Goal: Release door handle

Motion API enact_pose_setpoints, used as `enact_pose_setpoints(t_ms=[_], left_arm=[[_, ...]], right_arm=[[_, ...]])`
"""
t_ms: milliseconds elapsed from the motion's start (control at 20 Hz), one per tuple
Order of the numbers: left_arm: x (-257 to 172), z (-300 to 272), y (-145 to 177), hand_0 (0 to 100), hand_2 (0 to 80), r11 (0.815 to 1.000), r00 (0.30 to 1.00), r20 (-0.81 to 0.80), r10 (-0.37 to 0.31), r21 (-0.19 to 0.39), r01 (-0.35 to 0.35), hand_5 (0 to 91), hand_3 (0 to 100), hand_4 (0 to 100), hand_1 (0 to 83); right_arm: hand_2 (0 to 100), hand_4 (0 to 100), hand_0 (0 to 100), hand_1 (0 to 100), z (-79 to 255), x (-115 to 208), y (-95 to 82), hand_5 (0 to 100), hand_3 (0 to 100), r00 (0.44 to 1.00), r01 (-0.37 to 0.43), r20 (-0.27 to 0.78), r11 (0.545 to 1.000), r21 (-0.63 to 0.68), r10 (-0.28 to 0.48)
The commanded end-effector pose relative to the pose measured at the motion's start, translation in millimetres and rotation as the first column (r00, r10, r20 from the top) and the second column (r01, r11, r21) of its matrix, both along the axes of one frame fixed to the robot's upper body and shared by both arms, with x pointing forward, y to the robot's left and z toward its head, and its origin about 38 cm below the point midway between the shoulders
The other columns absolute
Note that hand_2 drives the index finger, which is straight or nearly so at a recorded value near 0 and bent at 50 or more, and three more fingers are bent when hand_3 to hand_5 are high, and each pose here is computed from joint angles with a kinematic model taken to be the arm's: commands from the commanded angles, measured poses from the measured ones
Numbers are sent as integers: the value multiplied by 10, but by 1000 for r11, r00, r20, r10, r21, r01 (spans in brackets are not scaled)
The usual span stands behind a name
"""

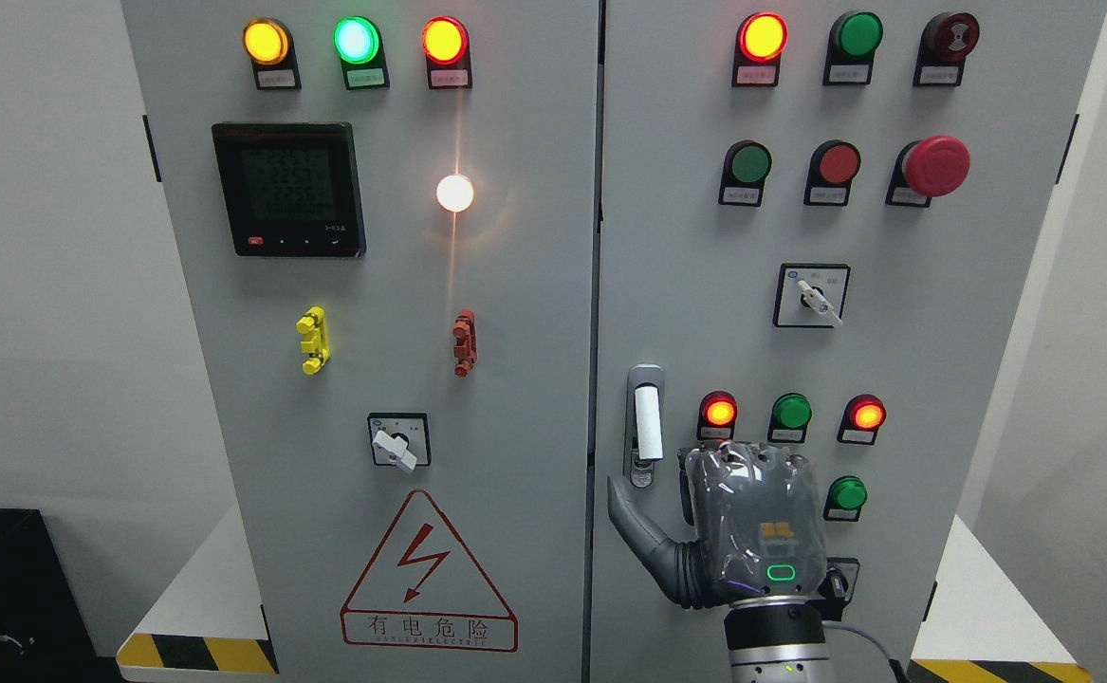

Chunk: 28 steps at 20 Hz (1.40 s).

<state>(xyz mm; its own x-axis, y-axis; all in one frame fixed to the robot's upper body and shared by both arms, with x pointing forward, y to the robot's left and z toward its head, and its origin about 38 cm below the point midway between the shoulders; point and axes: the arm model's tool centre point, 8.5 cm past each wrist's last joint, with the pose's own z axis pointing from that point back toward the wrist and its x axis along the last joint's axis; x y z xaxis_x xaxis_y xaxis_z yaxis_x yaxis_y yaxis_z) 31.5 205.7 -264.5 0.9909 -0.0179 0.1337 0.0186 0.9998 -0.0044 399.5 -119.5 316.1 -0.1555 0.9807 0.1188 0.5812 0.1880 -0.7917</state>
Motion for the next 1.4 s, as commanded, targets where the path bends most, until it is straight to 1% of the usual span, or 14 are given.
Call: enact_pose_setpoints(t_ms=[0,250,501,952,1052,1353], left_arm=[[-108,-4,1,120,0,1000,1000,-16,2,0,-2,0,0,0,556],[-108,-4,1,120,0,1000,1000,-16,2,0,-2,0,0,0,556],[-108,-4,1,120,0,1000,1000,-16,2,0,-2,0,0,0,556],[-108,-4,1,120,0,1000,1000,-16,2,0,-2,0,0,0,556],[-108,-4,1,120,0,1000,1000,-16,2,0,-2,0,0,0,556],[-108,-4,1,120,0,1000,1000,-16,2,0,-2,0,0,0,556]], right_arm=[[981,1000,265,54,-24,105,40,1000,1000,999,-1,-32,1000,-19,1],[977,1000,257,120,2,120,17,1000,1000,999,22,-34,1000,-7,-22],[974,1000,243,151,50,186,39,996,1000,999,22,-30,1000,-12,-22],[967,1000,241,165,72,225,44,991,1000,999,22,-28,1000,-15,-23],[967,1000,245,169,73,225,48,991,1000,999,22,-28,1000,-13,-22],[974,1000,312,208,63,231,28,985,1000,999,29,-27,999,-14,-29]])
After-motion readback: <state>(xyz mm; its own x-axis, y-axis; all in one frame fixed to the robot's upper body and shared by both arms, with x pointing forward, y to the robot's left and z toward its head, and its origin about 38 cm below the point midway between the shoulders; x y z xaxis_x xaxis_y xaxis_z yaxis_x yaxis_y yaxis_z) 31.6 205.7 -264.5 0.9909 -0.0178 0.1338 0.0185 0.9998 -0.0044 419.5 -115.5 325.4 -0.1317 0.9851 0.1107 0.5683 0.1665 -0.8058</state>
